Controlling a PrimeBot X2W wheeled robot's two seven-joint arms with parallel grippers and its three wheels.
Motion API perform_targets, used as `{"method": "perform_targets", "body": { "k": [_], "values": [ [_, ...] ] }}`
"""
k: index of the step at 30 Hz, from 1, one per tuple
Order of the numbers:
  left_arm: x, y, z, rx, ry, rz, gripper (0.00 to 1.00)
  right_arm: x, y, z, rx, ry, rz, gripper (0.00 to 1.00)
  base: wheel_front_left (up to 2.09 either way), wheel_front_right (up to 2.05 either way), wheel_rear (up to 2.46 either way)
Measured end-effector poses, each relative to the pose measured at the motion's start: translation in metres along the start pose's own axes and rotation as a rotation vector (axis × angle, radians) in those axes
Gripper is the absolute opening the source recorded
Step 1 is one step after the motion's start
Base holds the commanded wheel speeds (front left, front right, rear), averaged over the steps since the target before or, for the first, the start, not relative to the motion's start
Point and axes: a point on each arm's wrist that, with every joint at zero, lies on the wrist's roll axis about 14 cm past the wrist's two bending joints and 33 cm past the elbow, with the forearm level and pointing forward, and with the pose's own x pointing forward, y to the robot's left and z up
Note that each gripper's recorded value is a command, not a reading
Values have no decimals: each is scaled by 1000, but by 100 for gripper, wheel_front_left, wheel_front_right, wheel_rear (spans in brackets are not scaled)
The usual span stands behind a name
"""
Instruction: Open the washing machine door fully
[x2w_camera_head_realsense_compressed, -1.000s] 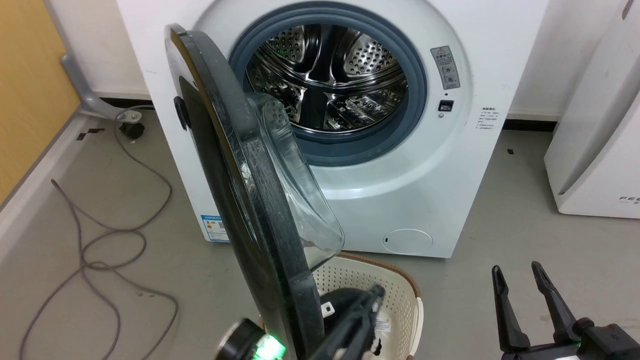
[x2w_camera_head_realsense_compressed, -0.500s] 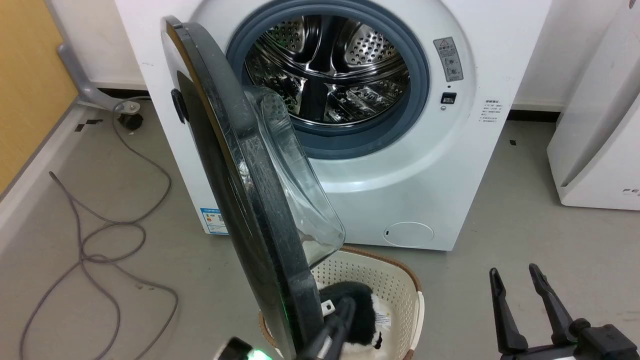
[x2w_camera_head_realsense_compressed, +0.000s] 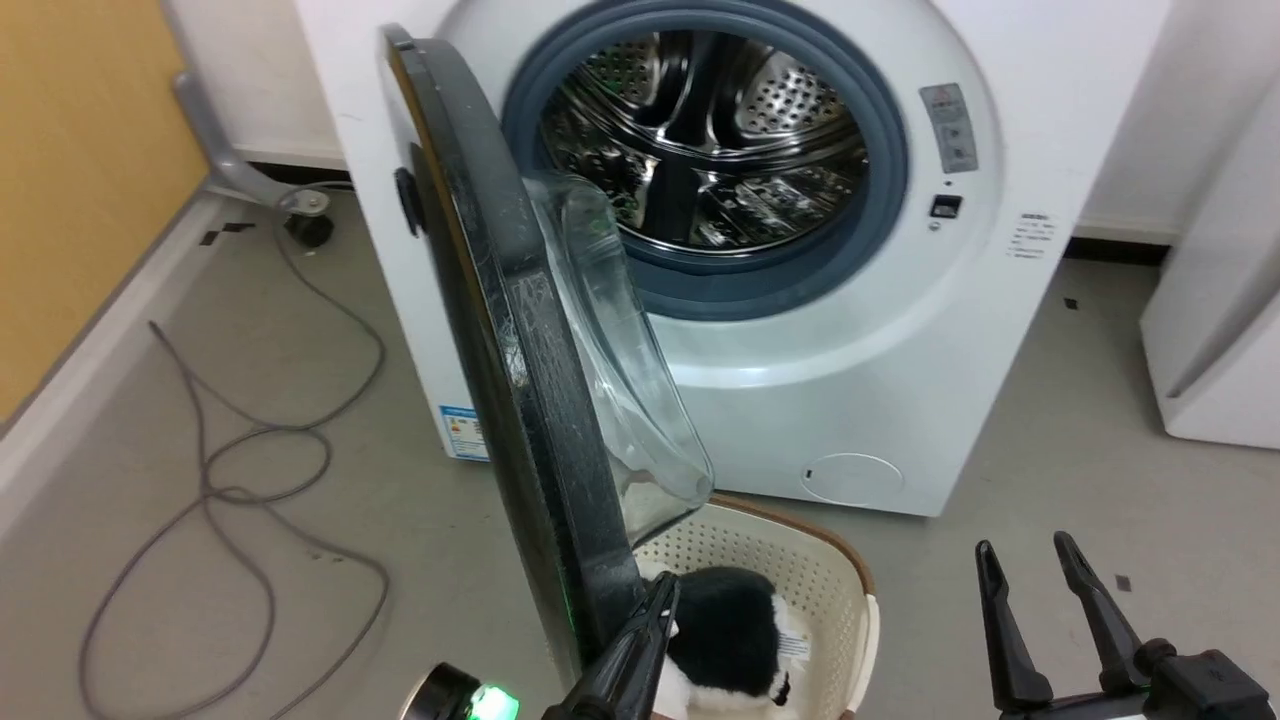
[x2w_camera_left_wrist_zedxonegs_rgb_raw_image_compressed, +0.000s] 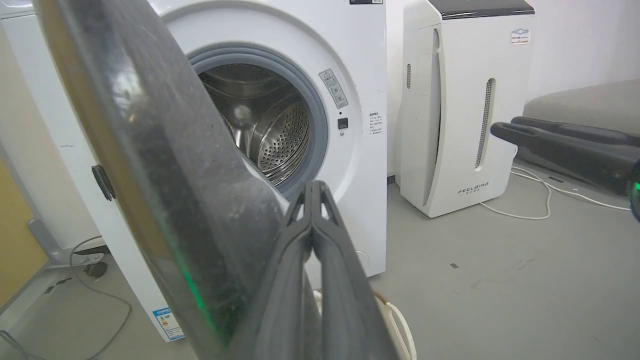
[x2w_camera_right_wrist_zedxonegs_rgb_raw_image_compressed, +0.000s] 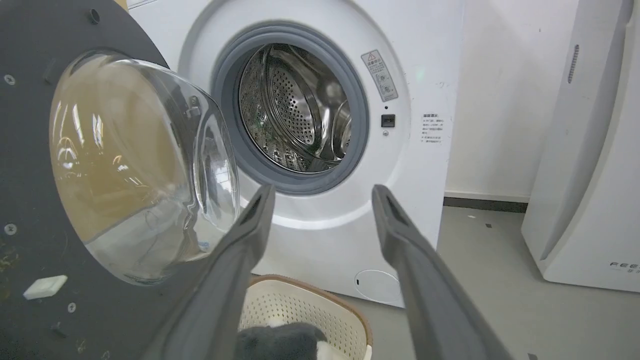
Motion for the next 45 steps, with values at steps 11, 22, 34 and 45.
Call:
{"method": "perform_targets", "body": {
  "k": [11, 22, 34, 45],
  "values": [
    [-32, 42, 1, 44, 17, 169, 0, 17, 36, -6, 21, 11, 117, 100, 0, 0, 0],
    [-75, 111, -5, 128, 79, 426, 0, 33, 73, -17, 56, 38, 235, 100, 0, 0, 0],
    [-112, 200, -6, 161, 126, 710, 0, 38, 77, -36, 77, 87, 248, 100, 0, 0, 0],
    [-117, 272, -10, 175, 146, 910, 0, 51, 61, -53, 78, 115, 204, 100, 0, 0, 0]
  ]
}}
